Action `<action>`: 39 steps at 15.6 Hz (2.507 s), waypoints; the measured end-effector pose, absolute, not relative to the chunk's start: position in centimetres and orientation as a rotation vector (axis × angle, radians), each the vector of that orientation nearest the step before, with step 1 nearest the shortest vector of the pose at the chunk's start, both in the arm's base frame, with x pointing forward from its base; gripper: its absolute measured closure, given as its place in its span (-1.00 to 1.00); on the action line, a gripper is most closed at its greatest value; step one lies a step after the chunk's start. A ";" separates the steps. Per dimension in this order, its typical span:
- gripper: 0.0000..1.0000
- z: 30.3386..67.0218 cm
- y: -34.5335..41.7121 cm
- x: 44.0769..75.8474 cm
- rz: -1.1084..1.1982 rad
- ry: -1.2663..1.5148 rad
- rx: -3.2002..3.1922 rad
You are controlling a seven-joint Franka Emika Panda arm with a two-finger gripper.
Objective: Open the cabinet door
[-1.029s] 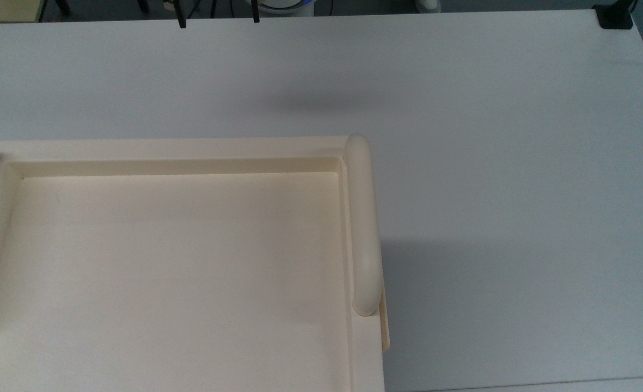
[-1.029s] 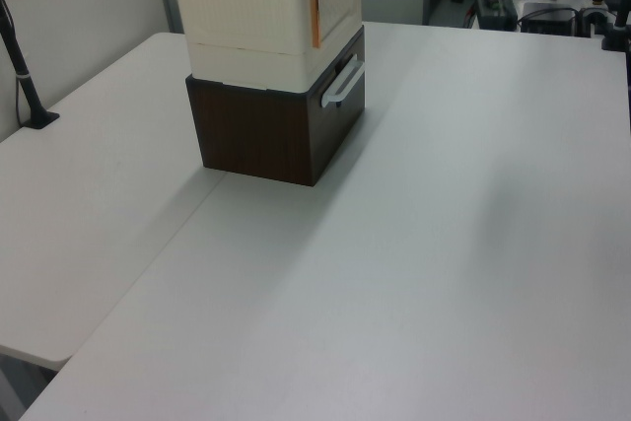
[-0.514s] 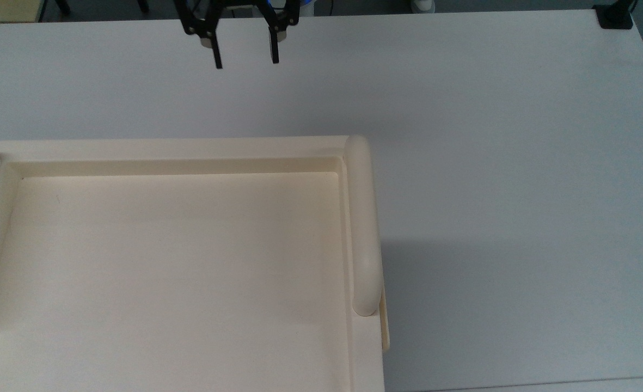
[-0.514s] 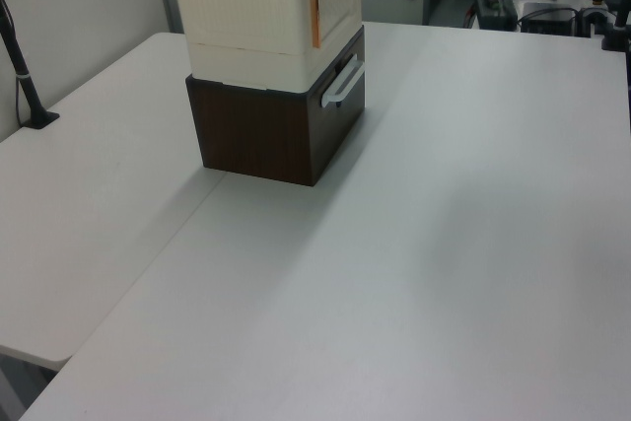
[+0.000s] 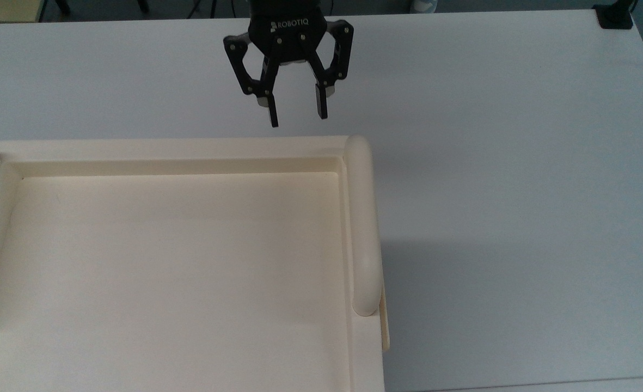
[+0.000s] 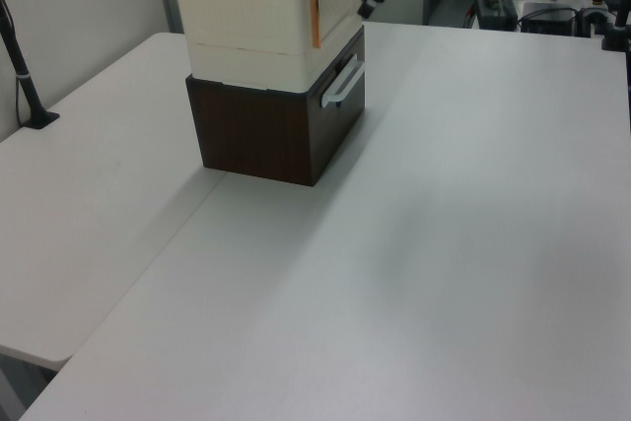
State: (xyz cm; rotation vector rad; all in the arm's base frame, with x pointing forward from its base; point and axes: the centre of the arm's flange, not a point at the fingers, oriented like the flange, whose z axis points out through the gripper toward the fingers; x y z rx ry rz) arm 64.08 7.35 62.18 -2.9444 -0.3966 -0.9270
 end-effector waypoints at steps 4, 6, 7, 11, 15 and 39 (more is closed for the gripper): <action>-0.19 60.0 8.5 66.0 -1.014 -0.343 -2.902; -0.19 59.6 8.4 66.4 -1.037 -0.318 -2.892; -0.17 59.6 8.4 66.5 -1.048 -0.309 -2.887; -0.12 59.2 8.4 67.2 -1.110 -0.223 -2.851; -0.06 58.1 8.4 67.8 -1.099 -0.183 -2.848; 0.72 58.0 8.3 69.2 -1.199 -0.129 -2.813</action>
